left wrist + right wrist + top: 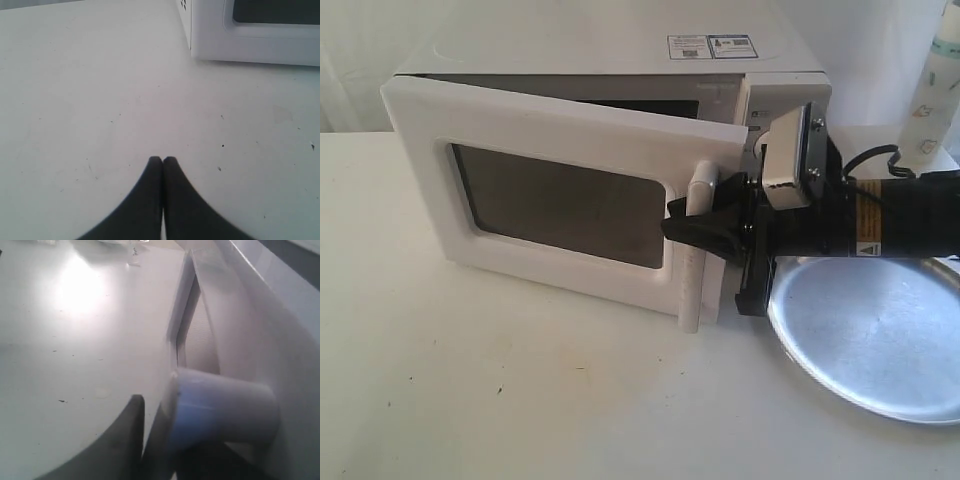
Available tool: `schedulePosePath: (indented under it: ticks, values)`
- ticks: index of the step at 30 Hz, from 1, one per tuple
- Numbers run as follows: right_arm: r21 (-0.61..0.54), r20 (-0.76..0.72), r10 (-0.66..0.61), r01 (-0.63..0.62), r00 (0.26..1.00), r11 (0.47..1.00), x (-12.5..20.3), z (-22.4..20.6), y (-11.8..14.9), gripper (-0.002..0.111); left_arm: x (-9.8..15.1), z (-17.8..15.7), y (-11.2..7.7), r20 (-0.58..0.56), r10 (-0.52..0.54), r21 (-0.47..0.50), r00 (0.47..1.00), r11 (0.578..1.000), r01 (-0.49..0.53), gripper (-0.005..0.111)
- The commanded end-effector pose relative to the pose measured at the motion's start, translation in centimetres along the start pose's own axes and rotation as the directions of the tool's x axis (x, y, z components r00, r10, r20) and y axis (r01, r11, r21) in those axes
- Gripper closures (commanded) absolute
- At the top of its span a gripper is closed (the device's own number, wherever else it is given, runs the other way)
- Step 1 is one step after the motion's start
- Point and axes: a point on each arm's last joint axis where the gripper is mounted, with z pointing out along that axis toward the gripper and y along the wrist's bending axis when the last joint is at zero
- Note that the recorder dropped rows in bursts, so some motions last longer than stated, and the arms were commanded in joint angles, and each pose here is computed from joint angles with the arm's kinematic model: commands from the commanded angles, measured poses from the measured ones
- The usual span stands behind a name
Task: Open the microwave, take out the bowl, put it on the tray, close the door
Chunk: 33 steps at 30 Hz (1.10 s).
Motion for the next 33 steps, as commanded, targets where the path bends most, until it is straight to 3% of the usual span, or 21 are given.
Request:
schedulePosePath:
  ticks: [1,7,10,14,17,18,25,33]
  values:
    - [-0.111,0.144,-0.066,0.083,0.987,0.990,-2.8,0.4,1.3,0.106,-0.1,0.0,-0.1,0.003,-0.005,0.008,1.000,1.000,0.005,0.107]
    - [-0.113,0.141,-0.073,0.090,0.987,0.990,-2.9,0.3,1.3,0.079,-0.1,0.0,-0.1,0.003,-0.005,0.008,1.000,1.000,0.005,0.107]
    - [-0.178,0.095,-0.069,0.085,0.993,0.980,-2.6,0.2,1.9,0.070,-0.1,0.0,-0.1,0.003,-0.005,0.008,1.000,1.000,0.005,0.107]
    - [-0.290,-0.053,-0.046,0.029,0.998,0.957,-2.0,-0.4,3.0,0.070,-0.1,0.0,-0.1,0.003,-0.005,0.008,1.000,1.000,0.005,0.107]
    - [-0.212,-0.171,0.139,-0.175,0.975,0.962,-1.6,-0.6,2.9,0.070,-0.1,0.0,-0.1,0.003,-0.005,0.008,1.000,1.000,0.005,0.107]
    - [-0.186,-0.188,0.157,-0.192,0.970,0.964,-1.5,-0.6,2.8,0.070,-0.1,0.0,-0.1,0.003,-0.005,0.008,1.000,1.000,0.005,0.107]
    - [0.008,-0.309,0.207,-0.215,0.928,0.977,0.2,-1.4,2.8,0.070,-0.1,0.0,-0.1,0.003,-0.005,0.008,1.000,1.000,0.005,0.107]
    - [-0.031,-0.311,0.232,-0.254,0.922,0.967,0.8,-1.6,4.3,0.070,-0.1,0.0,-0.1,0.003,-0.005,0.008,1.000,1.000,0.005,0.107]
